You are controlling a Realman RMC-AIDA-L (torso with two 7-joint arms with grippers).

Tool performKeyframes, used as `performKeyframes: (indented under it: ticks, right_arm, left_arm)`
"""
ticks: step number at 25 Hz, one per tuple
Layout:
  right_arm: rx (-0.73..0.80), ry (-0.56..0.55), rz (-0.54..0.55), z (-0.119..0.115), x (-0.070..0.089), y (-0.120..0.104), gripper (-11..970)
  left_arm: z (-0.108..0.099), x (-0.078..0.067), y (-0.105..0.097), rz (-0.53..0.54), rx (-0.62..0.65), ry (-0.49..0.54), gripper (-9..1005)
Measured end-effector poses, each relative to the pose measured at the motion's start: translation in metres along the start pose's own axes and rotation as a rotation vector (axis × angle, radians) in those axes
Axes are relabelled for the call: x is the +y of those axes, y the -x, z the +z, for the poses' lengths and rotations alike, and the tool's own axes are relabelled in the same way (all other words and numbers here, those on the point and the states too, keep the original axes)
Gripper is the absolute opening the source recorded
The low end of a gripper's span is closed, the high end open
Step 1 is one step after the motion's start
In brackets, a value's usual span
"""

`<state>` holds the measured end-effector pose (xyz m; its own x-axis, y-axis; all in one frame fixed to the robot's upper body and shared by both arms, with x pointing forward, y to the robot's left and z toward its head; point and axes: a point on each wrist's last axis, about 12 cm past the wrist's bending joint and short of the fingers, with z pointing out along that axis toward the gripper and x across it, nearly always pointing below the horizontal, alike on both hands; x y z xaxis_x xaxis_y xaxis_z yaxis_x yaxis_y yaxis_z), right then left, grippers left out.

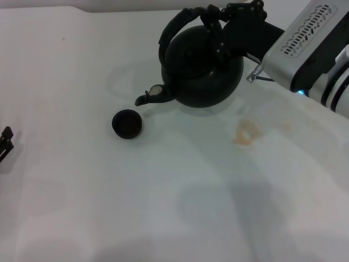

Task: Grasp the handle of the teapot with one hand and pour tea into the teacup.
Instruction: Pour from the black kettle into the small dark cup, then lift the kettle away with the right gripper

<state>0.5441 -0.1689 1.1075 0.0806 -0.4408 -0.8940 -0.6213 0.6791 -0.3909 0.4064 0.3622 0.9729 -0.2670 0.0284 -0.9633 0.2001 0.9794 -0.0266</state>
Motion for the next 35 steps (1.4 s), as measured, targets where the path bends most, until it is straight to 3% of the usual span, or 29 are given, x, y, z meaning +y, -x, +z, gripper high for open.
performKeyframes:
  ticks: [35]
  right_arm:
    - [-0.017, 0.029, -0.171, 0.011, 0.006, 0.01, 115]
  left_arm:
    - [0.014, -0.003, 0.008, 0.032, -0.023, -0.026, 801]
